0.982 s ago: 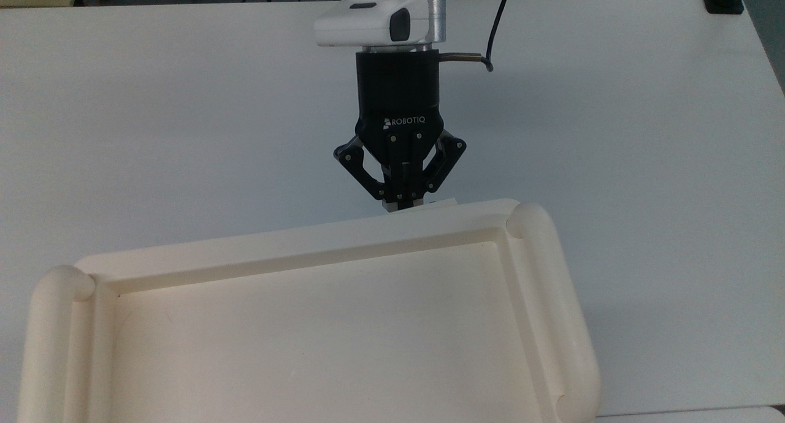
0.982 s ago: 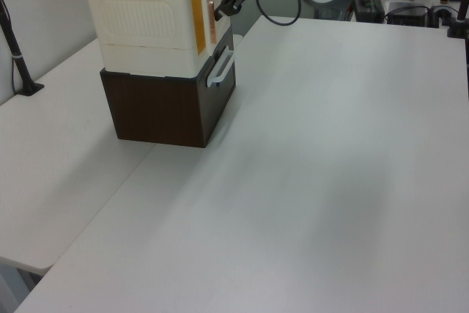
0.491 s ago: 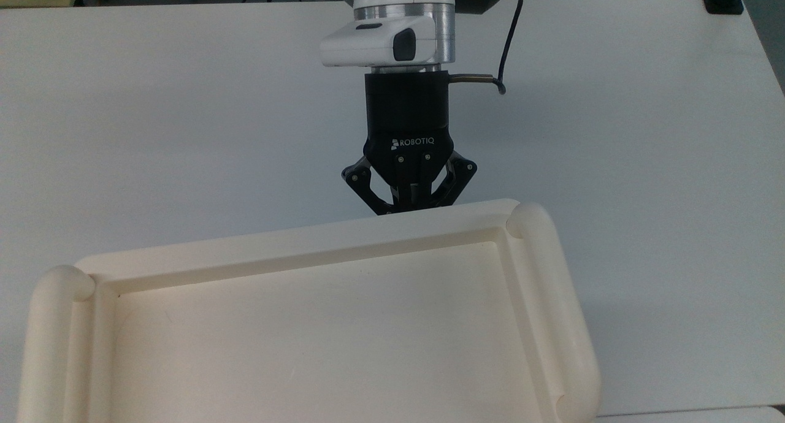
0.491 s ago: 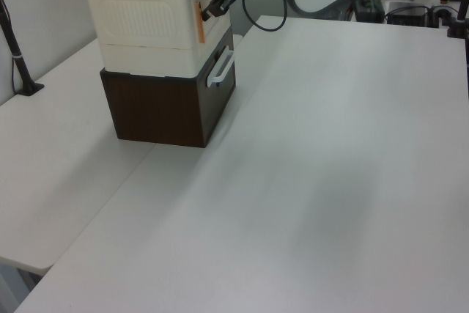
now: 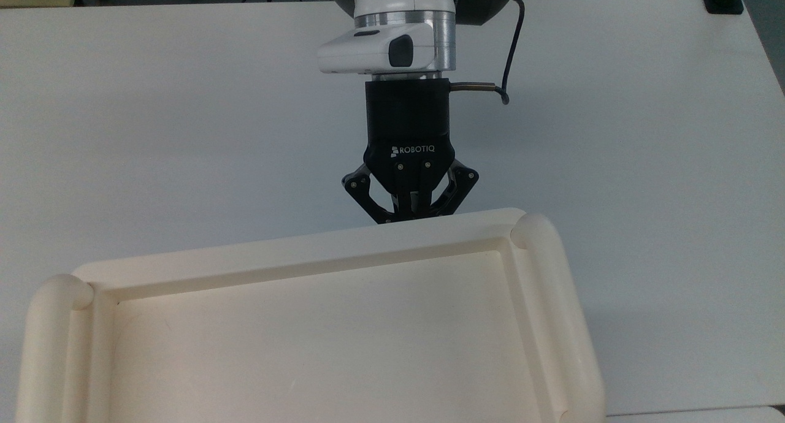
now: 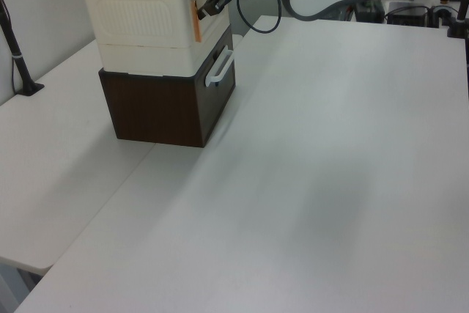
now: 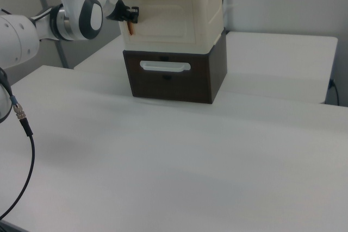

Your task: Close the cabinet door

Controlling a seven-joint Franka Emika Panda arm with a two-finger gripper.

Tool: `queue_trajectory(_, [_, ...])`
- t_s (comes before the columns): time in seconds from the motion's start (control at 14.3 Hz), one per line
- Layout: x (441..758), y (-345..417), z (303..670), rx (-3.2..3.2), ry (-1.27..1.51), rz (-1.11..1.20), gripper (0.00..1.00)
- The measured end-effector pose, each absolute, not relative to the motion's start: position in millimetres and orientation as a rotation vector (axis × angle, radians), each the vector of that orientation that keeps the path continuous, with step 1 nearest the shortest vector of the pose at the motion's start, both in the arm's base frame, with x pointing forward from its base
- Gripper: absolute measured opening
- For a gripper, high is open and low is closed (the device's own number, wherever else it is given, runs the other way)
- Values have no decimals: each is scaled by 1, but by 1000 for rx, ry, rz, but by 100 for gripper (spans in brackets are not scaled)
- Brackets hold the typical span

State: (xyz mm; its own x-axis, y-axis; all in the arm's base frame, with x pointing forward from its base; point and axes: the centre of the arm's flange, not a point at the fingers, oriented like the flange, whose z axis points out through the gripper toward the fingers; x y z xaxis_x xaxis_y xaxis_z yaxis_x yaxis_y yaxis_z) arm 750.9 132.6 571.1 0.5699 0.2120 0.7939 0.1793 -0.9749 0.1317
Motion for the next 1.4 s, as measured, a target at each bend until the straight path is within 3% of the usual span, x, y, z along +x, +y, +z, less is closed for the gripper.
queue_trajectory(0.35, [737, 106, 585, 2776, 293, 1340, 1])
queue_trajectory(0.63, [705, 95, 585, 2934, 270, 982, 1])
queue_trajectory(1.05, [629, 35, 625, 3146, 8, 410, 1])
queue_trajectory(1.4, [590, 12, 616, 3174, -69, 119, 5])
